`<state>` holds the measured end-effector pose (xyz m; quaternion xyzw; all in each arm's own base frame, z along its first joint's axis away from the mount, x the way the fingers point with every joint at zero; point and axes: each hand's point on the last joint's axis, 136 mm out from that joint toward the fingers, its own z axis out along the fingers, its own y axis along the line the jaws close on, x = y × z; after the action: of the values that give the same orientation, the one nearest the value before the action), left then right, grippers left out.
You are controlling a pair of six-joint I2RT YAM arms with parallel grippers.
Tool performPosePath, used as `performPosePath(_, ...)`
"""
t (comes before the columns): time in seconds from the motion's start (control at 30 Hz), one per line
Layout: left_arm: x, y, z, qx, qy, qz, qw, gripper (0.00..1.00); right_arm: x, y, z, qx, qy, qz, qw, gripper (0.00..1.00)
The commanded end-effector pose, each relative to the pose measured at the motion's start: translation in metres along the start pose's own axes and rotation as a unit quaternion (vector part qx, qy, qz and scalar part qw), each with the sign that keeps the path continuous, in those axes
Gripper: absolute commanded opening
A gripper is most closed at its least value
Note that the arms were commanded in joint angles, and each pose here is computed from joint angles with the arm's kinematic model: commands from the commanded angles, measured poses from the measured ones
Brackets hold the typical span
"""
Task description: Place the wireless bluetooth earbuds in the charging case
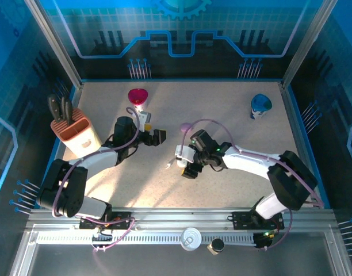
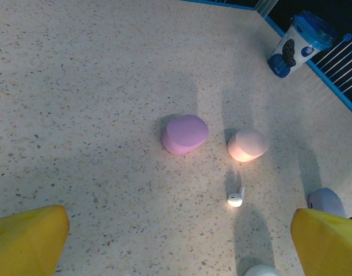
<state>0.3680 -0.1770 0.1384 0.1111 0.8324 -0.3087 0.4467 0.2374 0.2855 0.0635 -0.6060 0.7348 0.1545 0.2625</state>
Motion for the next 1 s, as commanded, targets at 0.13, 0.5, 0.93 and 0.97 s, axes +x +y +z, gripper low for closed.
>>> performPosePath(0.13, -0.002, -0.004, -0.005, 0.014, -0.008, -0.006, 1.000, 0.99, -0.003, -0.012, 0.025, 0.002, 0.044, -0.084, 0.995, 0.84)
performPosePath(0.5, 0.003, -0.002, -0.004, 0.015, 0.000, 0.002, 1.000, 0.99, 0.012, -0.018, 0.046, -0.023, 0.110, -0.068, 0.991, 0.78)
performPosePath(0.93, 0.005, -0.001, -0.002, 0.016, 0.005, 0.006, 1.000, 0.99, 0.030, -0.022, 0.056, -0.029, 0.167, -0.064, 0.983, 0.58)
performPosePath(0.97, 0.005, -0.001, -0.002, 0.016, 0.005, 0.006, 1.000, 0.99, 0.031, -0.023, 0.055, -0.028, 0.170, -0.065, 0.983, 0.56)
